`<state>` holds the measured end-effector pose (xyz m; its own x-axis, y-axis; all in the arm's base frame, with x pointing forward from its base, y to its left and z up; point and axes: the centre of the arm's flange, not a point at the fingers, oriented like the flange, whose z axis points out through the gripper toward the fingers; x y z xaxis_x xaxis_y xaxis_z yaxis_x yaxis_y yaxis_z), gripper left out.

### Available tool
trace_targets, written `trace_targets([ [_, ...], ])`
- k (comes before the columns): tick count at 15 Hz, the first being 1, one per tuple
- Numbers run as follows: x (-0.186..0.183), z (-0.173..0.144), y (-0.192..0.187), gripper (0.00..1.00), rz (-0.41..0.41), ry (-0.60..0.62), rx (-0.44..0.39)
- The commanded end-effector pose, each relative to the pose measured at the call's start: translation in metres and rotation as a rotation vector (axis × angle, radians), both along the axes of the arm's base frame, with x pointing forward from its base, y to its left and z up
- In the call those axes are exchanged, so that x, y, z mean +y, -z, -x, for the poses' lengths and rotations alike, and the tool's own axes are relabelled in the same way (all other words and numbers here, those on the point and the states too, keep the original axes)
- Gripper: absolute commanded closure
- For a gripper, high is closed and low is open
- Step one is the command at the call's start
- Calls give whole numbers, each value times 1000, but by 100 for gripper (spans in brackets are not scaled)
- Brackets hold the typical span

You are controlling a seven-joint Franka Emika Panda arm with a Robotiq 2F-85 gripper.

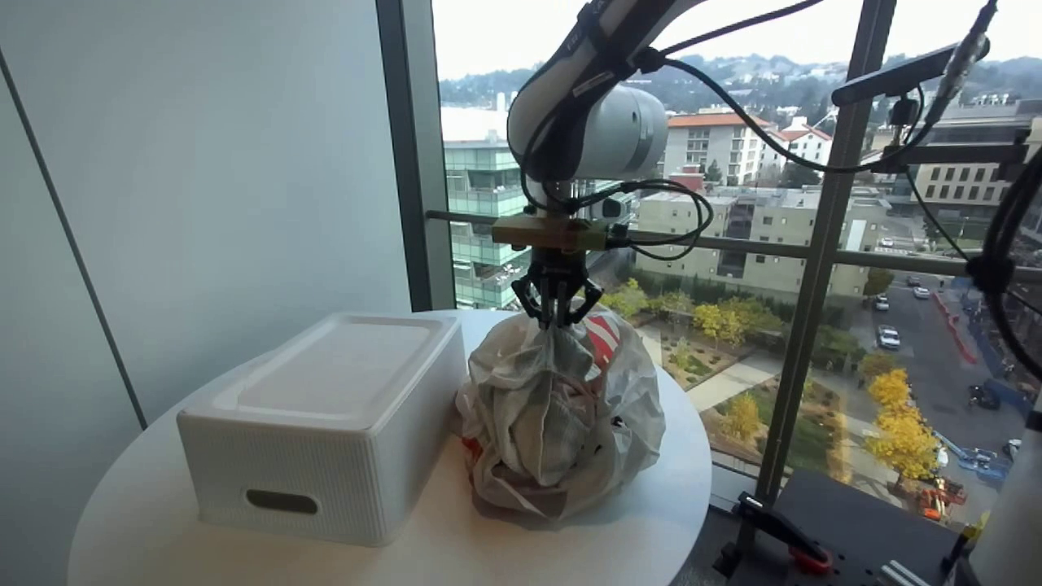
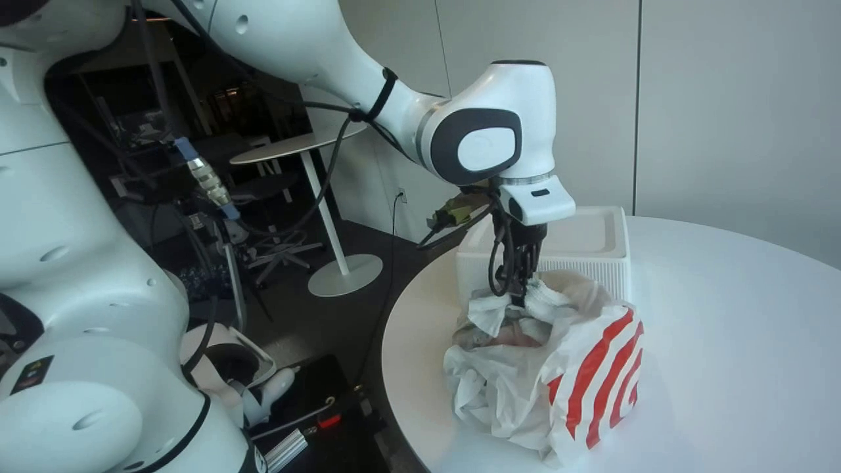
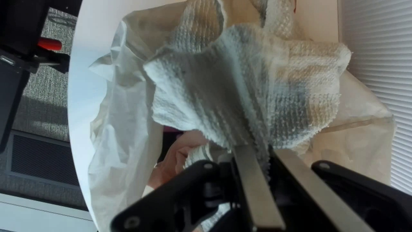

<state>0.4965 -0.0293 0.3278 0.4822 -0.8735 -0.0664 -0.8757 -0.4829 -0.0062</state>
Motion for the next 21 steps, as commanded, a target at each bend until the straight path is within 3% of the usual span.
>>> trace_targets([
  [1, -26, -32, 47, 95, -13, 36, 123],
  [4, -47, -42, 90, 95, 69, 135, 190],
  [10, -68, -80, 144, 97, 161, 217, 161],
  [11, -68, -83, 144, 63, 174, 220, 169],
  [13, -68, -86, 125, 56, 192, 227, 154],
  [19, -61, -62, 38, 11, 301, 165, 137],
  [21, -44, -60, 7, 0, 317, 99, 81],
])
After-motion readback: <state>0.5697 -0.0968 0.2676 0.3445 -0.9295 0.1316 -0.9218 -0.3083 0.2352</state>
